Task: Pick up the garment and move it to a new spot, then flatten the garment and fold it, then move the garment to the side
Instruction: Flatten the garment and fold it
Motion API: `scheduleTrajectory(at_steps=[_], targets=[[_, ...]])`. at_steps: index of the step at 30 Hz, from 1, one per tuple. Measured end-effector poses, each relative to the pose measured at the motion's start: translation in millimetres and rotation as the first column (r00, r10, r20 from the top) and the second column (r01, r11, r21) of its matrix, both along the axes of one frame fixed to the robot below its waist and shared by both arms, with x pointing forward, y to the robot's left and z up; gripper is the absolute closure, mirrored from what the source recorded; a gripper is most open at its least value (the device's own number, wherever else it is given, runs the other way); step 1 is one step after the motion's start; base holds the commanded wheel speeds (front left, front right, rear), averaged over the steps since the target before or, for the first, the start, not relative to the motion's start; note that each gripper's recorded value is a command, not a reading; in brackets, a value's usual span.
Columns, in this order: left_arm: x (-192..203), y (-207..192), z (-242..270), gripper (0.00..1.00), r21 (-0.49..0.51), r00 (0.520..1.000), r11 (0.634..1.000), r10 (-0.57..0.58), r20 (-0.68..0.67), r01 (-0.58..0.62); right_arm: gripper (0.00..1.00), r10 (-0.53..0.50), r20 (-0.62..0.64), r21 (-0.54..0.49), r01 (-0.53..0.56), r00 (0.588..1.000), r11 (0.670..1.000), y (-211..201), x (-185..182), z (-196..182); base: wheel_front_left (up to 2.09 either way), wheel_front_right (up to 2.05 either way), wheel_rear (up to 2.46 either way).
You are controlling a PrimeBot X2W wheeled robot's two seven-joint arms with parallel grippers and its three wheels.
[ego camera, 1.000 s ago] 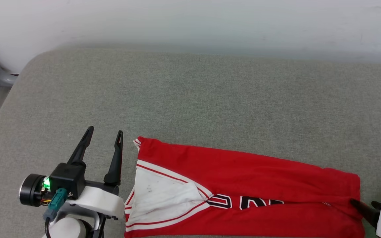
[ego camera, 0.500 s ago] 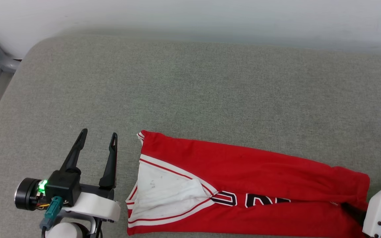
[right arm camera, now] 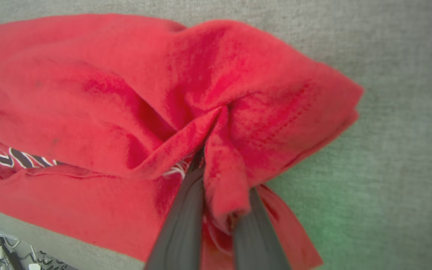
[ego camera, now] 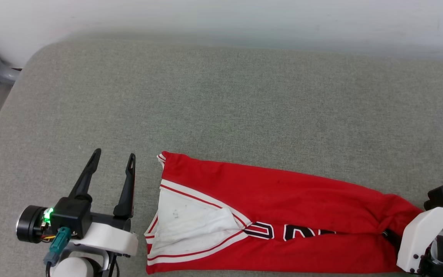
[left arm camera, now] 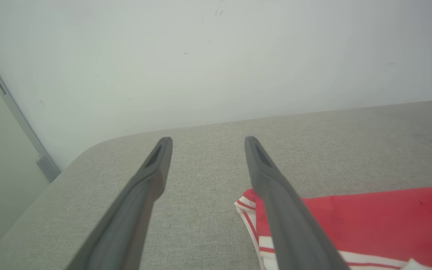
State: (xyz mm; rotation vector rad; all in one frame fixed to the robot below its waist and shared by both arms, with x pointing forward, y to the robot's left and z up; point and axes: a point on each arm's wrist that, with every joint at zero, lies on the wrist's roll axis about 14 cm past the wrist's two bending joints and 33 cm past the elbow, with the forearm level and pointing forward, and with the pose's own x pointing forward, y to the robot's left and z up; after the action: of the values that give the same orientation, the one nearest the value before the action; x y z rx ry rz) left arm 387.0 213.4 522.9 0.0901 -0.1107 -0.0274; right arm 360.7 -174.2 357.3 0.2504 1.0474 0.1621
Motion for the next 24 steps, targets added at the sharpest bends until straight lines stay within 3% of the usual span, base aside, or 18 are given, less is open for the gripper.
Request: scheduleTrajectory(at_steps=[7,13,24], targets=[[-4,1,3,0.00,-0.001,1.000,1.000,0.002,0.011,-0.002,1.00,-0.031,0.053,-0.020,0.032,0.998,0.999,-15,2,5,0.00,0.00,0.00],[-8,-2,6,0.00,0.001,1.000,1.000,-0.011,0.021,0.011,1.00,-0.085,0.131,-0.083,0.096,0.988,0.992,-53,3,19,0.00,0.00,0.00],[-10,-12,10,0.00,-0.013,0.999,0.999,-0.036,0.039,0.036,1.00,-0.201,0.206,-0.237,0.248,0.958,0.939,-140,-8,37,0.00,0.00,0.00]])
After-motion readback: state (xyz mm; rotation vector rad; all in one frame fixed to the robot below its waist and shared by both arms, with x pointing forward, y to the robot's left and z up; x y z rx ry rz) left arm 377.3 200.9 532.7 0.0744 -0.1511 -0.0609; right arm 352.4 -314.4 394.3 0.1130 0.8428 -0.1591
